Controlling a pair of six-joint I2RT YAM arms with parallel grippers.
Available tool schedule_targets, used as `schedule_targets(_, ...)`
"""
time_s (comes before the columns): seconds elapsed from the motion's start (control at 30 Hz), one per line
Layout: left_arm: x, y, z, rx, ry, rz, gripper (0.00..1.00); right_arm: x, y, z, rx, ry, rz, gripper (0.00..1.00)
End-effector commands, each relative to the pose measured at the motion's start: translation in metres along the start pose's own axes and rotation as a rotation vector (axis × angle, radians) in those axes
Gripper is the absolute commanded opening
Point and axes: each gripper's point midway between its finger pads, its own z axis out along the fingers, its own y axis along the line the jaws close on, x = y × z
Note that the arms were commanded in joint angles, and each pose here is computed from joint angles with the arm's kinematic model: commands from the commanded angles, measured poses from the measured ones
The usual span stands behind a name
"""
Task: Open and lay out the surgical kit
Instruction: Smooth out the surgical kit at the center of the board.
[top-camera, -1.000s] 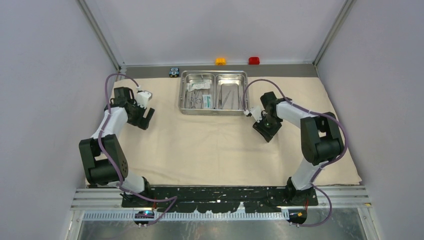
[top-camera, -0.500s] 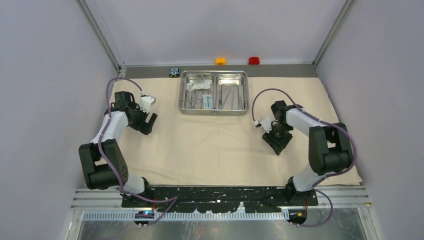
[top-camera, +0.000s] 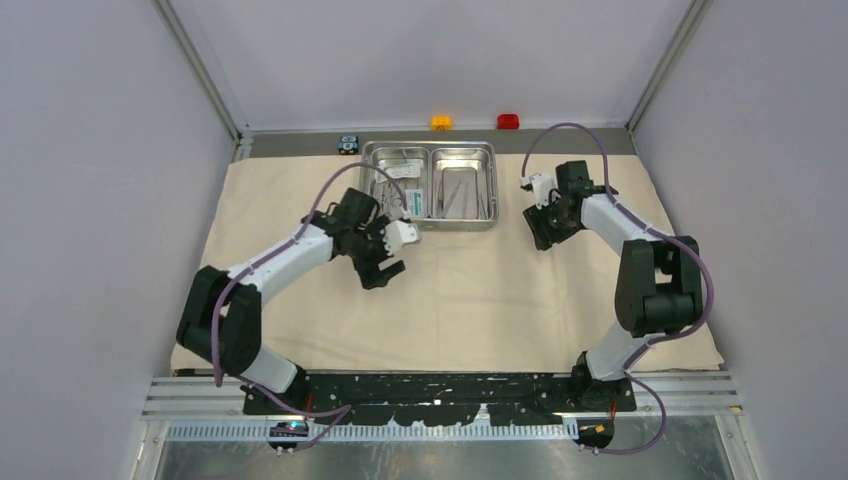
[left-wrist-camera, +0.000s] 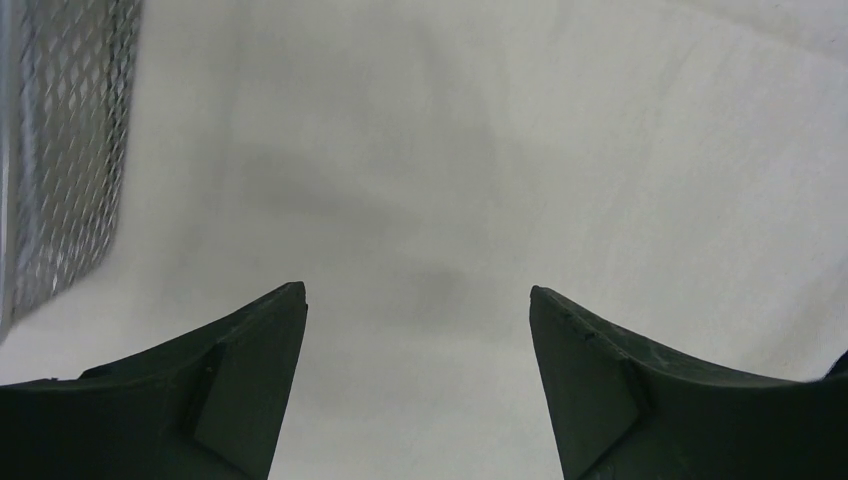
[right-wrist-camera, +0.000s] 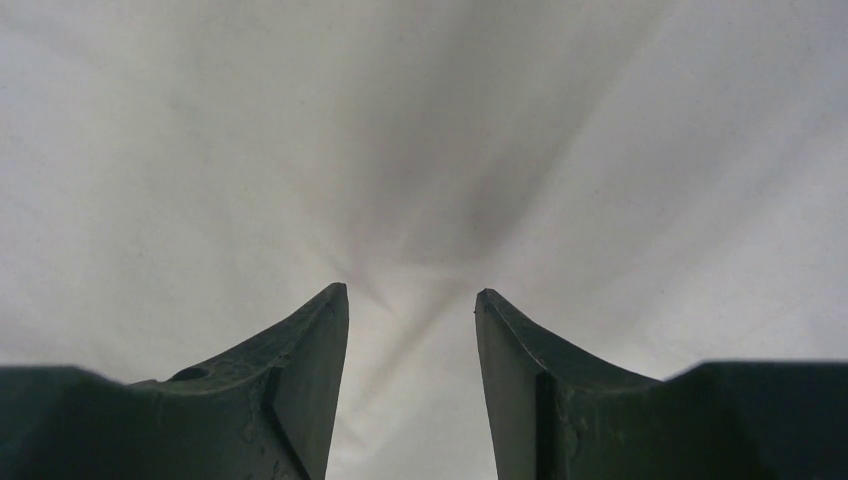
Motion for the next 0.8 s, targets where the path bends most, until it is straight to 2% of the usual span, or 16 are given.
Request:
schedule_targets(0.0, -0.033, -0.02, 0.032, 0.047, 0.043, 0.162, 0.83, -0.015, -0.022, 0.017, 0.06, -0.018, 0.025, 0.54)
schedule_targets(0.13, -0.036, -0.052, 0.061, 0.117, 0.126, 0.266, 0.79, 0.009, -0.024, 0.029, 0.041, 0.052, 0.007, 0.54)
schedule_targets(0.3, -0.026, -0.083, 0.078, 0.178, 0.213, 0.344, 0.76, 0.048, -0.02, 0.034, 0.006, 0.154, -0.031, 0.53)
schedule_targets(0.6, -0.004, -0.124, 0.08, 0.28, 0.344, 0.452, 0.72, 0.134, -0.033, 0.013, -0.014, 0.365, -0.065, 0.53)
schedule_targets(0.77, 0.002, -0.146, 0.077, 0.314, 0.388, 0.521, 0.72, 0.178, -0.034, -0.002, -0.045, 0.441, -0.064, 0.54)
